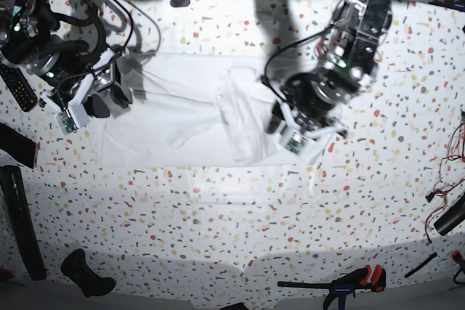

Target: Fold the T-shirt properly

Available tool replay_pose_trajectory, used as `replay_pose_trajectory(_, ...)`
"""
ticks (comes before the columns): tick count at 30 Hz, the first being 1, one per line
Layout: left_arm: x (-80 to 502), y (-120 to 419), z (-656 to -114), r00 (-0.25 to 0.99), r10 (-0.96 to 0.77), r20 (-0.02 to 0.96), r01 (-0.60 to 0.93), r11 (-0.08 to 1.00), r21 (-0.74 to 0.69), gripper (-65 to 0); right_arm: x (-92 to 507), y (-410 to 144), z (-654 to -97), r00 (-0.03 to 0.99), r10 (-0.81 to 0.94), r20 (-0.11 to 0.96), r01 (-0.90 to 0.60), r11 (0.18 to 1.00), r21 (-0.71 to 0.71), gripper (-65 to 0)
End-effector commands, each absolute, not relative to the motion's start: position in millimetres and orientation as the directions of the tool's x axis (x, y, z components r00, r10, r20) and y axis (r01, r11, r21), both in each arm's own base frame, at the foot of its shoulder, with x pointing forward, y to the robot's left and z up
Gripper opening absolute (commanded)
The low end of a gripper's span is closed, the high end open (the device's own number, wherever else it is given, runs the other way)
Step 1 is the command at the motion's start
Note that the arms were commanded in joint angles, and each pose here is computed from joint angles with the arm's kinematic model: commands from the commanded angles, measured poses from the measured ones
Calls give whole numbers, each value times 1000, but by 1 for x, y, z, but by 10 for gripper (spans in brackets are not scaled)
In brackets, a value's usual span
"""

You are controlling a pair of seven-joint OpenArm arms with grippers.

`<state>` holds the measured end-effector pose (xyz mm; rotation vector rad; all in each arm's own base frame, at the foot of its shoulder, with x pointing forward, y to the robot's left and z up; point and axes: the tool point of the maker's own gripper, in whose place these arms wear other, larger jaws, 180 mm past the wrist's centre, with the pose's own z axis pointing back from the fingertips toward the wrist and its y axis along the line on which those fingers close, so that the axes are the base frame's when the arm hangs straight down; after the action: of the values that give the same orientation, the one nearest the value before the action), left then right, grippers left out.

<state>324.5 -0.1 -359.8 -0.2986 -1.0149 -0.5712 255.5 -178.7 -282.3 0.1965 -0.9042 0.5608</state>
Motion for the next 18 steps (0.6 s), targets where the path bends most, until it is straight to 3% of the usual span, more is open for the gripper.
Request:
replay_pose_trajectory(1, 335, -7, -346, 333, -278, 901, 582, 812, 36, -496, 260, -176, -269, 439, 383, 813, -552, 829, -92, -355)
replay_pose_trajectory(4, 345, -7, -369, 314, -333, 889, 585, 806, 96, -496, 260, -176, -269, 440, 383, 812, -552, 829, -92, -355)
replay_pose_trajectory(12, 401, 66, -435, 504, -379, 776, 409, 896, 172, -495, 260, -176, -269, 440, 383, 812, -552, 829, -92, -355)
replay_pose_trajectory(18, 411, 68, -432, 560, -343, 754, 382, 915, 132, -495, 260, -176, -269, 440, 383, 812, -551, 829, -93, -355)
